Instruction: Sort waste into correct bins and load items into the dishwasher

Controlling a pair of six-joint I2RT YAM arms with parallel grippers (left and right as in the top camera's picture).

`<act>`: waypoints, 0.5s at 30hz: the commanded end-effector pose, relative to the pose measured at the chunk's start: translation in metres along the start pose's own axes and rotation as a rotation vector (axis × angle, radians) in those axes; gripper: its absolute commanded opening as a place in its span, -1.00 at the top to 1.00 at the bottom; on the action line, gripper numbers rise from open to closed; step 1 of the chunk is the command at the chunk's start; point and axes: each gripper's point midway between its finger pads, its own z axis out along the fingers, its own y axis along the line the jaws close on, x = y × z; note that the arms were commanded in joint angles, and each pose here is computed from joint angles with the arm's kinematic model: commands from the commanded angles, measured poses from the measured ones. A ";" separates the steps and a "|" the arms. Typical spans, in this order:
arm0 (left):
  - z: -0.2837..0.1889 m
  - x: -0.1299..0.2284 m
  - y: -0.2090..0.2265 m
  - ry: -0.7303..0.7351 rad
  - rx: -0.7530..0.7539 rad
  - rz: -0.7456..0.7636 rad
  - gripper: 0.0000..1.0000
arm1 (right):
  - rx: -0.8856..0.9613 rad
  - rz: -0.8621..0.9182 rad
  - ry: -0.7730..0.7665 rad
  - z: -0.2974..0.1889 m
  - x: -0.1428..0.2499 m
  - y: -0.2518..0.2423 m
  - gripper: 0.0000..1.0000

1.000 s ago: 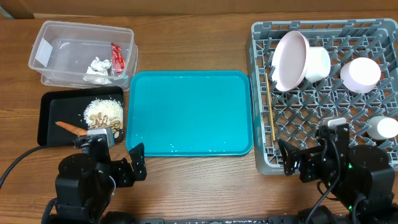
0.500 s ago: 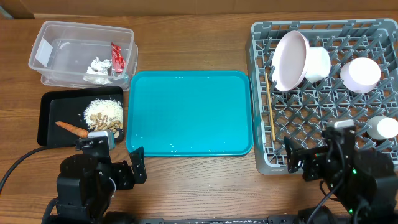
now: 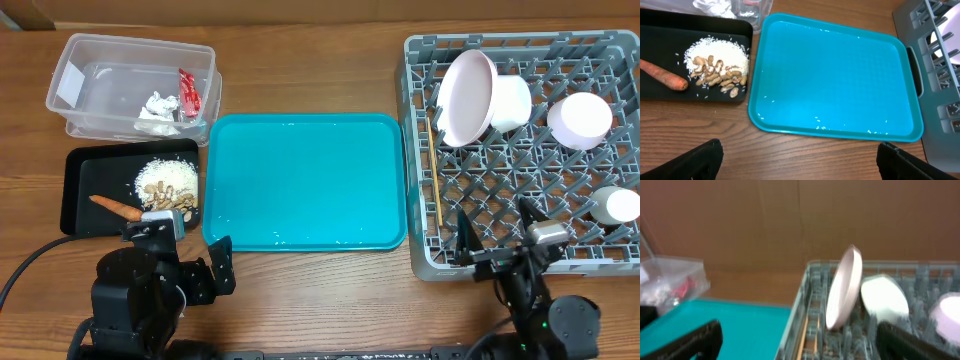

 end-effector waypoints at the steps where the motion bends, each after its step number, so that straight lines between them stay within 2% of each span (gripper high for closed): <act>1: 0.002 0.002 0.002 0.001 -0.008 -0.015 -1.00 | 0.009 -0.032 -0.075 0.011 0.012 -0.005 -1.00; 7: 0.002 0.002 0.002 0.000 -0.009 -0.015 -1.00 | -0.014 -0.137 -0.176 0.023 0.027 -0.003 -1.00; 10: 0.002 0.002 0.002 0.001 -0.008 -0.015 -0.99 | -0.060 -0.226 -0.083 0.027 0.055 0.003 -1.00; 12: 0.002 0.002 0.002 0.001 -0.008 -0.015 -1.00 | -0.088 -0.217 -0.019 0.027 0.071 0.006 -1.00; 15: 0.002 0.002 0.002 0.001 -0.008 -0.015 -1.00 | -0.087 -0.199 -0.027 0.027 0.069 0.006 -1.00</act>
